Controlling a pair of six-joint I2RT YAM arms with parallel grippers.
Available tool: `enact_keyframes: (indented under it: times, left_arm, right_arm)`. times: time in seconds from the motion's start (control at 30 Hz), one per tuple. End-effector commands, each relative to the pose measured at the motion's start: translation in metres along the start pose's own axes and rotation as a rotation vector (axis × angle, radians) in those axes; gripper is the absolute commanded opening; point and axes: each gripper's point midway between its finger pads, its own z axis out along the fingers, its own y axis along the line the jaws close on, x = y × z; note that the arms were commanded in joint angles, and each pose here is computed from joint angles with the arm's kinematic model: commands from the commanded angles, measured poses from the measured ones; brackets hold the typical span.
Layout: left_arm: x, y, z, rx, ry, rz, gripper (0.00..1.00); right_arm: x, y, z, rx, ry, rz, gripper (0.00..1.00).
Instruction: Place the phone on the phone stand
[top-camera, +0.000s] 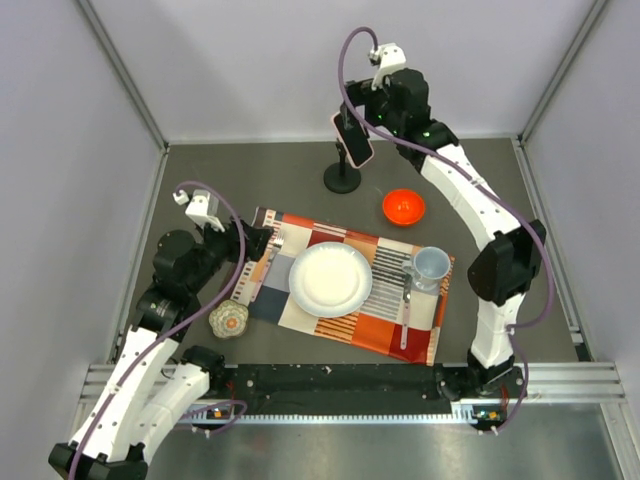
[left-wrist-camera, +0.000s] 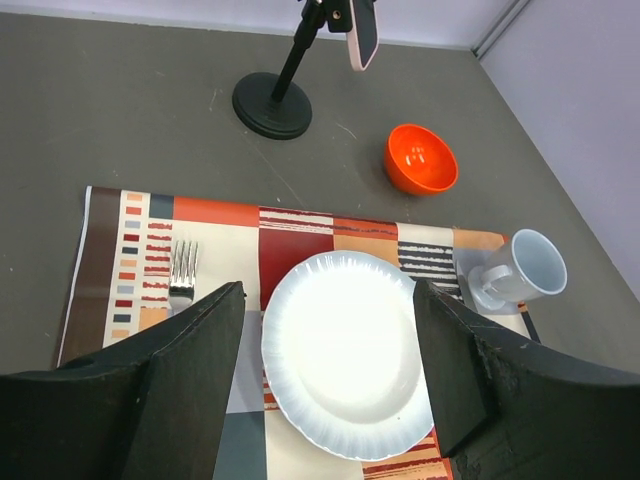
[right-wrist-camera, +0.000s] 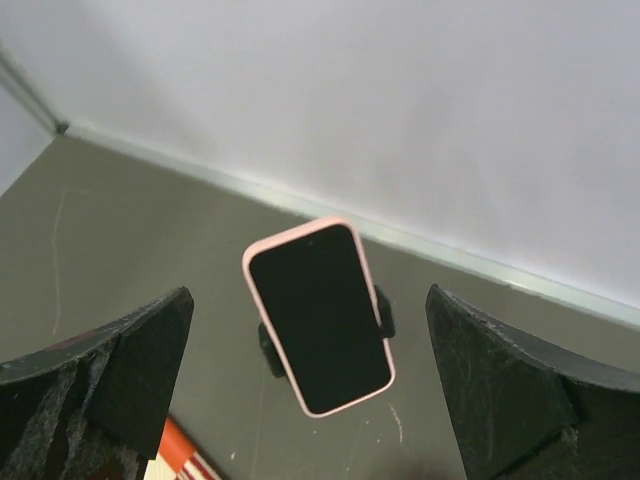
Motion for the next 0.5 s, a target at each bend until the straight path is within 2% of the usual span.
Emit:
enact_keyframes:
  times: [0.0, 0.03, 0.13, 0.3, 0.47]
  left_arm:
    - [-0.012, -0.011, -0.005, 0.040, -0.036, -0.001, 0.73]
    - [-0.012, -0.012, -0.005, 0.047, -0.031, -0.003, 0.73]
    - [-0.008, -0.015, -0.003, 0.068, -0.015, -0.005, 0.73]
    - [0.001, -0.018, 0.004, 0.097, 0.024, -0.020, 0.73]
    - [0.000, -0.022, 0.006, 0.118, 0.027, -0.027, 0.73]
  right_arm:
    - [0.020, 0.016, -0.006, -0.172, 0.055, -0.048, 0.98]
    - [0.032, 0.021, -0.007, -0.220, 0.082, -0.052, 0.98]
    - [0.044, 0.013, -0.009, -0.220, 0.111, -0.048, 0.97]
    - [0.063, 0.020, -0.017, -0.330, 0.144, -0.132, 0.97]
    - [0.092, -0.005, -0.003, -0.237, 0.203, -0.264, 0.97]
